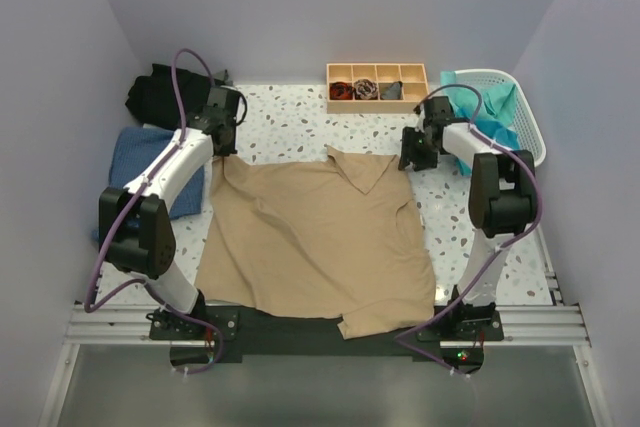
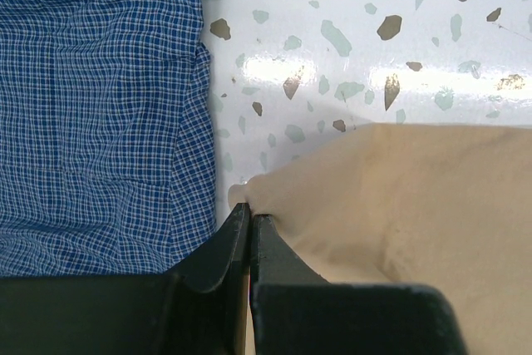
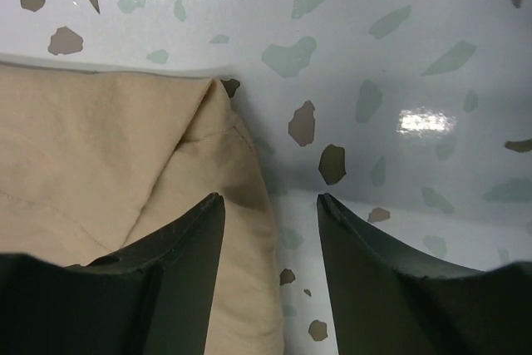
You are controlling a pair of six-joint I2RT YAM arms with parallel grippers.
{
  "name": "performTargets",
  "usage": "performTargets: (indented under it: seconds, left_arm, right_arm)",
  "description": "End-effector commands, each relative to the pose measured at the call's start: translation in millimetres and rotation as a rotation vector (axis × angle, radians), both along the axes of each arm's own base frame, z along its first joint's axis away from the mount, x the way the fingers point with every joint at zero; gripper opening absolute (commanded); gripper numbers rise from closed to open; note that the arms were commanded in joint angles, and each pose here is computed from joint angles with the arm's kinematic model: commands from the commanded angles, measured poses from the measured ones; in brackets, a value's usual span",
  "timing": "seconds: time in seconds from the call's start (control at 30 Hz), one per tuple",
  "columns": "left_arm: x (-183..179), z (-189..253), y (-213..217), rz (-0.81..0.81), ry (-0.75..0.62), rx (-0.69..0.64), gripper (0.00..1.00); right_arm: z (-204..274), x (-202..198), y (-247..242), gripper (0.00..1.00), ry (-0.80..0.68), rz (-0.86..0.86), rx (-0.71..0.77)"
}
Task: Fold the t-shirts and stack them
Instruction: Flatten the tshirt out
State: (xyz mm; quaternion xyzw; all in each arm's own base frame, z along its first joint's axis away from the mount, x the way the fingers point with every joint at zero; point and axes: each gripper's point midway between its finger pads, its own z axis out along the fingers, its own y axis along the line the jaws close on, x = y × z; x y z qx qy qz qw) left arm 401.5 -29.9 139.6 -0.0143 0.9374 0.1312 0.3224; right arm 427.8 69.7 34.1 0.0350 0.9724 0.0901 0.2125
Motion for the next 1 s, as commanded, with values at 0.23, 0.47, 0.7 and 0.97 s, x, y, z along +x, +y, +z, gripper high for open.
performTargets:
  seconds: [0.23,0.47,0.7,0.97]
  left_arm:
    - [6.2,1.0,-5.6,-0.037,0.000,-0.012,0.00]
    - [6.6,9.4,-5.2,-0.041,-0.014,-0.007,0.00]
    - [8.8,1.5,-9.0,-0.049,0.000,-0.024,0.00]
    - [8.4,-1.7,-10.5,-0.053,0.008,-0.031,0.00]
  right_arm:
    - [-18.5,10.4,20.7,0.00,0.013,0.025,0.262]
    - [63.5,19.9,21.2,0.00,-0.222,0.059,0.265]
    - [105.0,0.9,67.1,0.00,-0.238,0.182,0.323]
    - [58.0,-46.6,129.4,0.00,-0.033,0.339,0.329]
